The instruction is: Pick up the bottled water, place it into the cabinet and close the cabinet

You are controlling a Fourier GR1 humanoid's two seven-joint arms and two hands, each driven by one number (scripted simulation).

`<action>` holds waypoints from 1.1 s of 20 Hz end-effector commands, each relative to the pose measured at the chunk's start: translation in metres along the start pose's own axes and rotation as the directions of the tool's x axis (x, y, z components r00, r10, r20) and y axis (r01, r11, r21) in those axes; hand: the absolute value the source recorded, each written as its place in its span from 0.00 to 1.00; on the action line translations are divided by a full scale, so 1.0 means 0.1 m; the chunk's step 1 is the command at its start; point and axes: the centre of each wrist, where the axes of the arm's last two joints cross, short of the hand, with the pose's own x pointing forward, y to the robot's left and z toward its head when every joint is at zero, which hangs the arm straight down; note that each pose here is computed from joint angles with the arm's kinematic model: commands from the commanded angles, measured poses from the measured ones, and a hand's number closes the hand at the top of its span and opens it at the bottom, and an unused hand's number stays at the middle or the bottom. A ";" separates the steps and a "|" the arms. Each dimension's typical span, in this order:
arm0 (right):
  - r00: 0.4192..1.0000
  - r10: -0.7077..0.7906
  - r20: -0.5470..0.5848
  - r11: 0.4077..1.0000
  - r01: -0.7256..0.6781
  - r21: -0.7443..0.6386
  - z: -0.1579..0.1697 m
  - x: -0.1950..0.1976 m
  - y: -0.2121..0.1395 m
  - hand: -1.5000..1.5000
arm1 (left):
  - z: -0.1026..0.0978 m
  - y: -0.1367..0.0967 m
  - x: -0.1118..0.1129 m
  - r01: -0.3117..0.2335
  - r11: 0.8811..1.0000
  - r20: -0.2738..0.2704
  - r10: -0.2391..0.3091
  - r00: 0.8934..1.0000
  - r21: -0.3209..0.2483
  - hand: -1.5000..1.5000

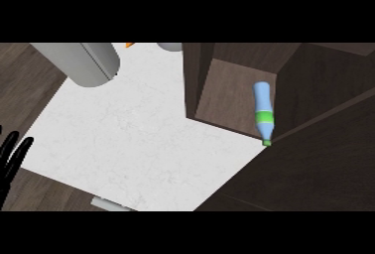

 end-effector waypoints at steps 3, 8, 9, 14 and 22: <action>0.989 -0.149 -0.002 0.989 0.149 -0.024 -0.21 -0.18 0.04 1.00 | -0.04 0.04 0.03 0.002 1.000 0.013 -0.002 1.000 -0.005 0.00; 0.997 -0.048 -0.056 0.996 0.043 -0.080 -0.35 -0.16 -0.21 1.00 | 0.01 0.08 0.01 0.006 1.000 -0.009 -0.006 1.000 0.005 0.00; 0.997 -0.035 -0.069 0.996 0.029 -0.082 -0.39 -0.16 -0.25 1.00 | -0.02 0.11 0.06 0.011 1.000 -0.003 -0.011 1.000 0.004 0.00; 0.978 0.054 -0.200 0.995 -0.069 -0.068 -0.62 -0.22 -0.55 1.00 | -0.01 0.12 0.05 0.004 1.000 -0.017 -0.004 1.000 0.008 0.00; 0.953 0.018 -0.304 0.991 -0.058 -0.122 -1.21 -0.33 -0.93 1.00 | 0.06 0.18 0.04 -0.001 0.999 -0.015 0.001 1.000 0.041 0.00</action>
